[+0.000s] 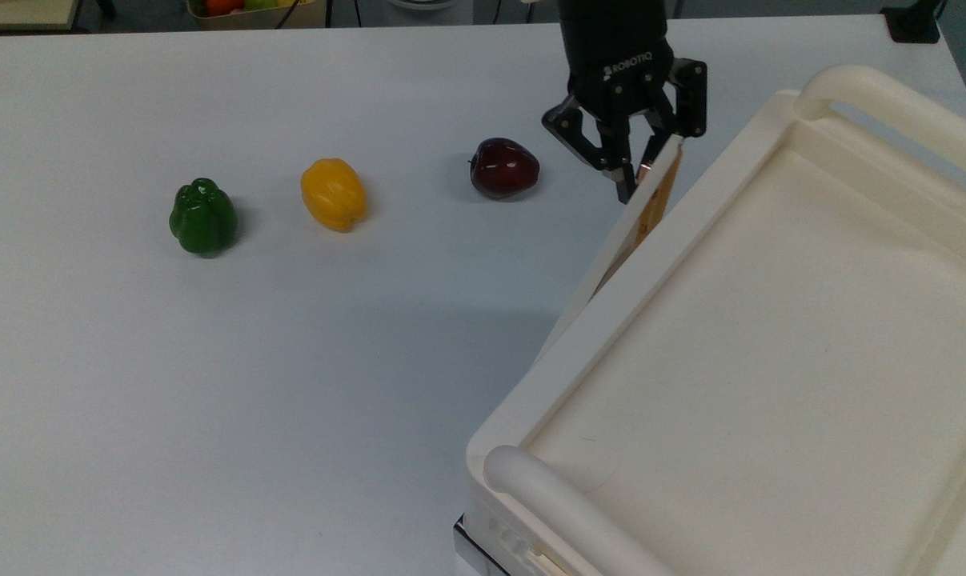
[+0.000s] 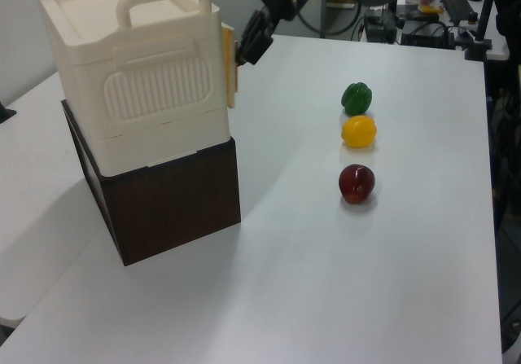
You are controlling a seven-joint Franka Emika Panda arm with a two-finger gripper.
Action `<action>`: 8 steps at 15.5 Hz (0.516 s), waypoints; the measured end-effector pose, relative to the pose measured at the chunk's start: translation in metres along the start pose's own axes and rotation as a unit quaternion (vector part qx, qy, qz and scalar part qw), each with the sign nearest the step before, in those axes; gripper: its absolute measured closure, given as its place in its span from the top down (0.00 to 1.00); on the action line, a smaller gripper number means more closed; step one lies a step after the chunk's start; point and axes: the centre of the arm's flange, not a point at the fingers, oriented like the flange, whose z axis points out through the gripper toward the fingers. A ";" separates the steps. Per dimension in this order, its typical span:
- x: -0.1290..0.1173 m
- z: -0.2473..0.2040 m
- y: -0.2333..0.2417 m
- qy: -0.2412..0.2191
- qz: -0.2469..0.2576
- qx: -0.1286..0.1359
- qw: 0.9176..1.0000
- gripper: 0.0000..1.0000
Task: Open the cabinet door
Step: 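Pull the door edge away from the cabinet, swinging it open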
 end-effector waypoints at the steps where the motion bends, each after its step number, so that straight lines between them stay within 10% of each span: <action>1: -0.004 -0.008 0.009 -0.012 0.005 0.001 1.000 0.17; 8: -0.051 -0.051 0.105 -0.112 0.087 -0.006 0.990 0.20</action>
